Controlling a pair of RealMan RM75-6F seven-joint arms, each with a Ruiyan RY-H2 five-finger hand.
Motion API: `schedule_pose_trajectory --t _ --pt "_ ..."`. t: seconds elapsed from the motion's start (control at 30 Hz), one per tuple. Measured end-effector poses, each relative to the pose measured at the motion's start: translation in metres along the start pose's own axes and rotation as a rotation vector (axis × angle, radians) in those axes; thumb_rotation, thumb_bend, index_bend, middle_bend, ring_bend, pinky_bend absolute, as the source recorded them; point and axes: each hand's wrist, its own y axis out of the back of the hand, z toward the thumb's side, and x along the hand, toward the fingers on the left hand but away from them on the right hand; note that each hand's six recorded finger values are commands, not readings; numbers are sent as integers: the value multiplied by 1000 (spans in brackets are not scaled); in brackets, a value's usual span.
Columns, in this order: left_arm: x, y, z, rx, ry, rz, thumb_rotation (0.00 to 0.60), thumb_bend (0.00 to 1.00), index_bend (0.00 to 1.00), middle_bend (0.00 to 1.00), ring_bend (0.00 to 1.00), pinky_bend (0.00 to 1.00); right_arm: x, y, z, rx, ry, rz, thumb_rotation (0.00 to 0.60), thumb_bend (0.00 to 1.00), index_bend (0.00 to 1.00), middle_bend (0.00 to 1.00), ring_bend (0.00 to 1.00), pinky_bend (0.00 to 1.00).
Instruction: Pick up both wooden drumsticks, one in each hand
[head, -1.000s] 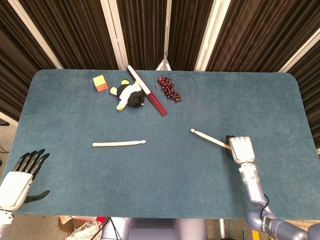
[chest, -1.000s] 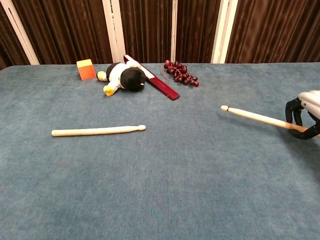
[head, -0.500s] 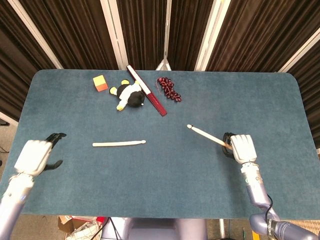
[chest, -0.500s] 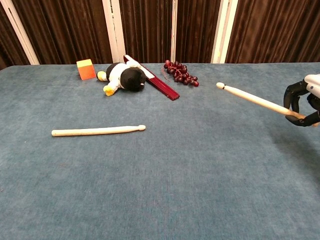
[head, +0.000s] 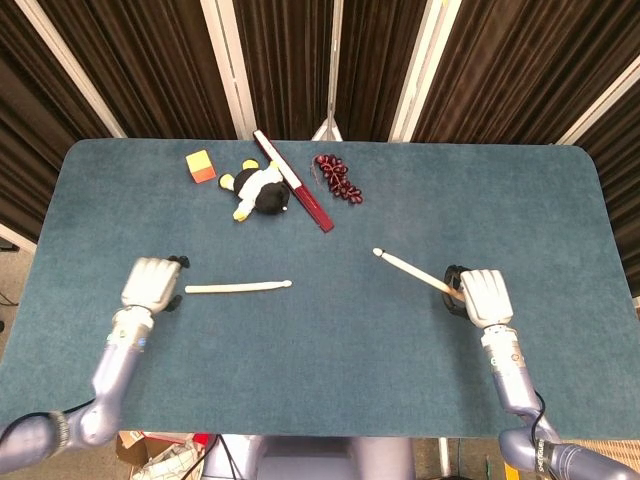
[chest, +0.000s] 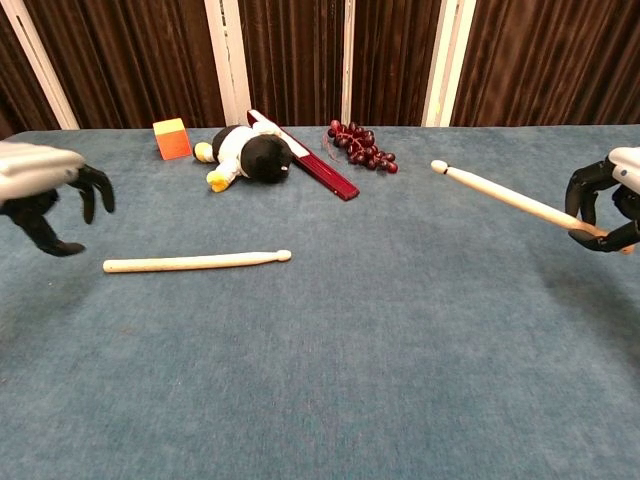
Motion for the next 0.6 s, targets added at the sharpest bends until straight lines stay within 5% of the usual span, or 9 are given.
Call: schedule_pose_trajectory --t 0.6 --pt "29 -26 54 -2 -18 -29 600 478 389 402 787 913 -1 0 -4 -10 -10 2 600 541 789 655 856 853"
